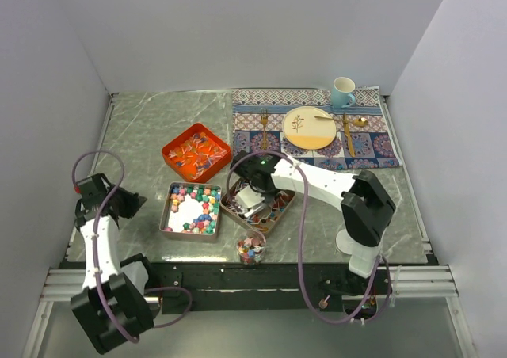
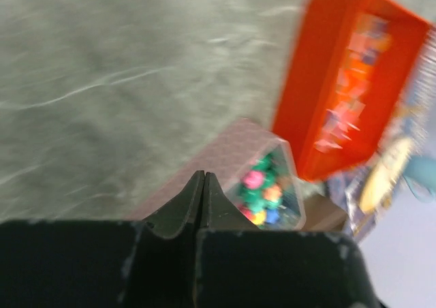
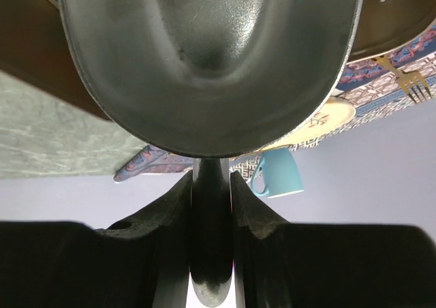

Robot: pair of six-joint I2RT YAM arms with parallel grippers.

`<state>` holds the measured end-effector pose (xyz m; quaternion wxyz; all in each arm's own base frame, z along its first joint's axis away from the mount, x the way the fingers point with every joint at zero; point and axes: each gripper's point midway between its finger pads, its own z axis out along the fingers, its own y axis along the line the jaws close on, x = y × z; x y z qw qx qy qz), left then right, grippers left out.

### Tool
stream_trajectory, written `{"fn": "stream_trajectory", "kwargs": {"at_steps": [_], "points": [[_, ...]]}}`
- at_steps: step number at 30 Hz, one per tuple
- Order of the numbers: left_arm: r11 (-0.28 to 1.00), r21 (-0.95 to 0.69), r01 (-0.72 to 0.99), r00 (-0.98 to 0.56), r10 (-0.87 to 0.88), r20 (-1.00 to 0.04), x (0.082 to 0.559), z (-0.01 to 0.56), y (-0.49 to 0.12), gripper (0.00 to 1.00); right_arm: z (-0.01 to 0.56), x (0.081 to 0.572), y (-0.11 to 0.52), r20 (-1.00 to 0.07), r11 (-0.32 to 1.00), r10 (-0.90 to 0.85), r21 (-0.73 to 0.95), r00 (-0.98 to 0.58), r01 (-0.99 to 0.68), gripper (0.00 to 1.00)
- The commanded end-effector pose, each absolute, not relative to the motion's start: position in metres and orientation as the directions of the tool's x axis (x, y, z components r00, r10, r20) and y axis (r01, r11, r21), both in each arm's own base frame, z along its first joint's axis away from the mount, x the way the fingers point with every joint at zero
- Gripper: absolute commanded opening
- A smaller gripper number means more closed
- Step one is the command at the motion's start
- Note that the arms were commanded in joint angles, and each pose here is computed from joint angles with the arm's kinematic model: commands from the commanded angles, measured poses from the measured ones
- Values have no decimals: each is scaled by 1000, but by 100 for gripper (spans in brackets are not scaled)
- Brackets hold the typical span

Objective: Pack the candies
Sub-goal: Scoop the fake candies from the storage box.

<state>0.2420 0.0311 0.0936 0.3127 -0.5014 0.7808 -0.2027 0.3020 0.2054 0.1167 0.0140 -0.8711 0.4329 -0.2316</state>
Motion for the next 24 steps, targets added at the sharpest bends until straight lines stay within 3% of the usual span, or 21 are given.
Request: {"fn": "stream_trajectory", "kwargs": {"at_steps": [1,6,15,19,24], "points": [[329,-518,-790,-250,-944,-217,224,67,38,1,113,297,220,359,-580,-797,-229,486,-782,0],[303,-466,-831,-282,-952,-116,218,42,22,1,102,302,237,338,-504,-843,-226,418,-834,0],[392,-496,-775,-412,-908,-73,221,35,-10,1,76,287,247,203,-272,-952,-204,231,-940,0],[384,-510,-770,-422,-905,-45,222,31,-16,1,64,280,251,100,-142,-987,-192,124,-971,0],[401,-523,-752,-436,-898,-62,227,33,-16,1,59,288,265,-117,5,-993,-150,13,-989,0]]}}
